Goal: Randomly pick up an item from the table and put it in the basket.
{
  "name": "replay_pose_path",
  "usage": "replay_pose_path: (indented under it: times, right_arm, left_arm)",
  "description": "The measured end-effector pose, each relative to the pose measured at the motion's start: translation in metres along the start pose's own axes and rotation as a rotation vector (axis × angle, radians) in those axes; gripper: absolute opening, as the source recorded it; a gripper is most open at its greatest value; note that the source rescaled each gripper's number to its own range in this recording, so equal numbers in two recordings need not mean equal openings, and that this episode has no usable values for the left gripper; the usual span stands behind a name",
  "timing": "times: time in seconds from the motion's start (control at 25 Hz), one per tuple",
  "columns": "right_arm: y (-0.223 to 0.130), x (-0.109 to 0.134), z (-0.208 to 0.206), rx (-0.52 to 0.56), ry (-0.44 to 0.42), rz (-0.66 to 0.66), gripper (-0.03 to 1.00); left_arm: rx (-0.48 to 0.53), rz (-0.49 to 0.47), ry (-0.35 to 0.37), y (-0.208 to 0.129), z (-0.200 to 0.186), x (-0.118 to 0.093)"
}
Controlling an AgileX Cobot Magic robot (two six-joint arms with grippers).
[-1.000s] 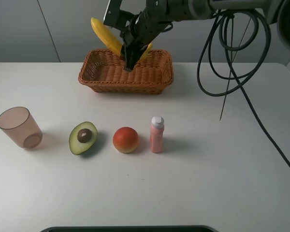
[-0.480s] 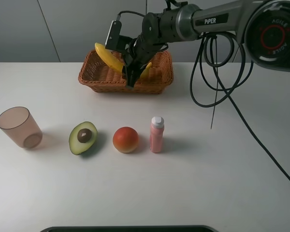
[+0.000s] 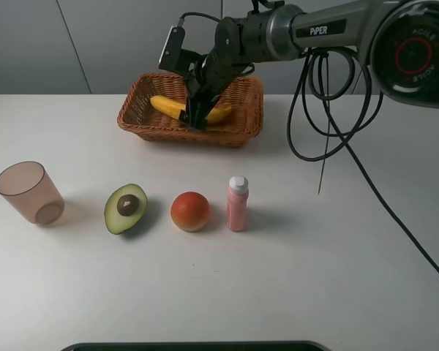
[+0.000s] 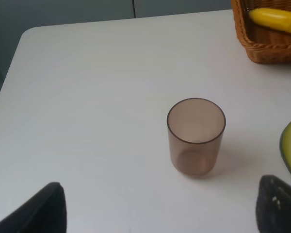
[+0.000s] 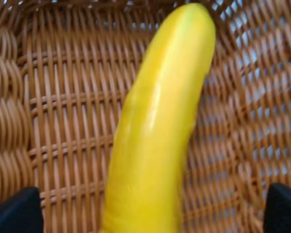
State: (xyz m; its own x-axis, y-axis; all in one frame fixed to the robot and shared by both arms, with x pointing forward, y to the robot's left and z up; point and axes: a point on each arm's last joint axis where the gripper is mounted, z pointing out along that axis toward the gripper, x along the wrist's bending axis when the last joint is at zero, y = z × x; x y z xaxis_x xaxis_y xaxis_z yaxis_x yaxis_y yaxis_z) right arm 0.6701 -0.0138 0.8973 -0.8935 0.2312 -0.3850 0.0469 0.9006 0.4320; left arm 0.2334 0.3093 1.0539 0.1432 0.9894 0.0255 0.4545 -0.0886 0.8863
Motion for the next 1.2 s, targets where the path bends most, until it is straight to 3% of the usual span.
replay_pose_path:
  times: [0.56, 0.8, 0.96, 1.2]
  right_arm:
    - [0.012, -0.014, -0.01, -0.021, -0.045, -0.034, 1.0]
    - [0.027, -0.038, -0.049, 0.006, -0.134, -0.052, 1.0]
    - [0.029, -0.069, -0.115, 0.03, -0.215, 0.111, 1.0]
    - [-0.026, -0.116, -0.22, 0.132, -0.303, 0.45, 1.0]
  left_arm:
    - [0.0, 0.0, 0.0, 0.0, 0.0, 0.0]
    - [0.0, 0.0, 0.0, 0.0, 0.0, 0.0]
    - [0.0, 0.0, 0.0, 0.0, 0.0, 0.0]
    - [0.0, 0.0, 0.0, 0.0, 0.0, 0.0]
